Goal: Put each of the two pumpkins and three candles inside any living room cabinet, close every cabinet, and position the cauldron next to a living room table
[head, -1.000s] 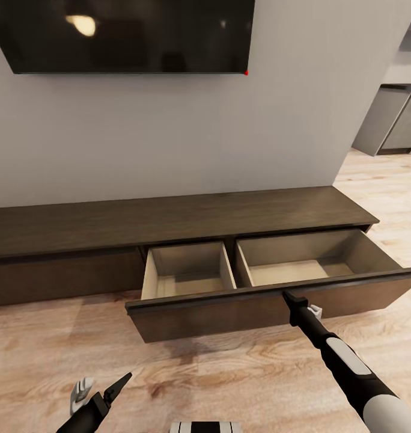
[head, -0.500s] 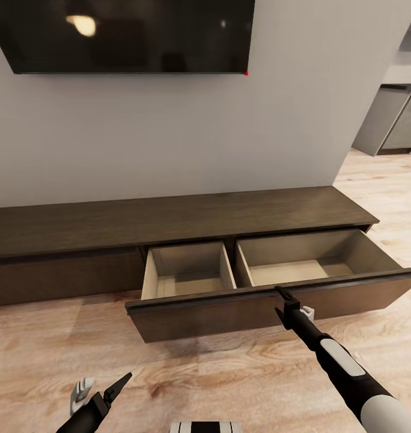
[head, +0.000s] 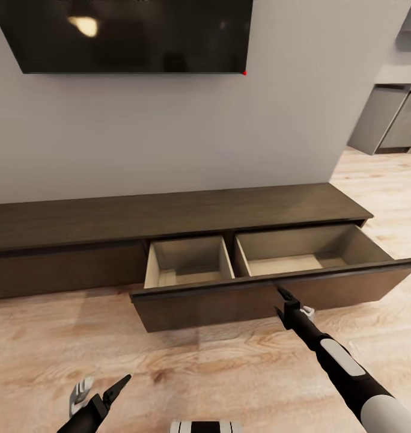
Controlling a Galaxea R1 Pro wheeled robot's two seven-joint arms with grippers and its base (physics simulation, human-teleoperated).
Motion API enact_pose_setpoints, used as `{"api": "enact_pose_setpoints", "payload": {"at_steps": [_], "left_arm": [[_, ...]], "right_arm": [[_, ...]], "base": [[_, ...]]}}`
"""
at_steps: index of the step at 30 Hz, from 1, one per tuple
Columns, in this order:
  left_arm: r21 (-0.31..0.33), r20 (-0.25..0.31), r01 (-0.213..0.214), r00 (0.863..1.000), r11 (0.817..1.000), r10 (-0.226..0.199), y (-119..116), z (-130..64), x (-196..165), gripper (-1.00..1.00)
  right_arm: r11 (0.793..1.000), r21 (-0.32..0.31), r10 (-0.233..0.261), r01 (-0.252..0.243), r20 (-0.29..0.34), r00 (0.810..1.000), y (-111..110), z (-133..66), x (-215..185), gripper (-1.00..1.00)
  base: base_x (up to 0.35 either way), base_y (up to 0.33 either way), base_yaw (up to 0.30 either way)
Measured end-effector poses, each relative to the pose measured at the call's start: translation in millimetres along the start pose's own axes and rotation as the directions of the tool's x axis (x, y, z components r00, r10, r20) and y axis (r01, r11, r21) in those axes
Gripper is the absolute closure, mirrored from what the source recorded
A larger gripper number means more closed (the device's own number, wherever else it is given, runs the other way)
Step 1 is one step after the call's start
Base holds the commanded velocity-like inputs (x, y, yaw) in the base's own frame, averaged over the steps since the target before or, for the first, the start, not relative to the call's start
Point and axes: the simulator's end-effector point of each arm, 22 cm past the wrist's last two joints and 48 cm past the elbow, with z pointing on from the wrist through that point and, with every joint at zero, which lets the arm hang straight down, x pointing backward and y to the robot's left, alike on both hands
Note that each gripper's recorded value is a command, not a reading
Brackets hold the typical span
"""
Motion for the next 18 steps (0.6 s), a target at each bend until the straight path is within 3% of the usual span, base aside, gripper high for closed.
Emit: {"api": "enact_pose_setpoints", "payload": {"at_steps": [8, 11, 13, 14, 16, 17, 18], "left_arm": [[-0.004, 0.003, 0.001, 1.0, 1.0, -0.001, 2.0, -0.8, -1.1, -1.0], [-0.006, 0.004, 0.0, 1.0, 1.0, 0.0, 2.5, -1.1, -1.7, -1.0], [-0.005, 0.007, -0.004, 1.0, 1.0, 0.004, 1.6, -1.7, -3.3, -1.0], [-0.004, 0.01, -0.008, 1.0, 1.0, 0.008, 0.6, -1.9, -4.4, -1.0], [-0.001, 0.013, -0.013, 1.0, 1.0, 0.013, -2.0, -2.2, -5.5, -1.0], [-0.005, 0.015, -0.015, 1.0, 1.0, 0.015, -2.0, -2.3, -6.0, -1.0], [-0.015, 0.017, -0.017, 1.0, 1.0, 0.018, -0.5, -2.5, -6.7, -1.0]], "right_arm": [[1.0, 0.001, -0.002, 0.002, 0.0, 1.0, -0.2, -0.1, 0.4, -1.0], [0.999, 0.01, -0.045, 0.045, -0.013, 0.999, -2.0, -0.1, 3.3, -1.0], [0.994, 0.017, -0.109, 0.11, -0.037, 0.993, -1.8, -0.4, 8.2, -1.0], [0.981, 0.026, -0.191, 0.193, -0.061, 0.98, -2.7, -0.7, 12.9, -1.0], [0.965, 0.029, -0.258, 0.26, -0.065, 0.964, -0.6, -1.5, 12.9, -1.0], [0.945, 0.037, -0.322, 0.325, -0.06, 0.945, -2.2, -2.7, 10.4, -1.0], [0.935, 0.044, -0.35, 0.352, -0.054, 0.935, -4.0, -4.7, 8.7, -1.0]], "base": [[-0.202, 0.0, 0.0], [-0.024, 0.0, 0.0], [-0.007, 0.0, 0.0], [-0.003, 0.0, 0.0], [-0.001, 0.0, 0.0], [0.0, 0.0, 0.0], [0.0, 0.0, 0.0]]}}
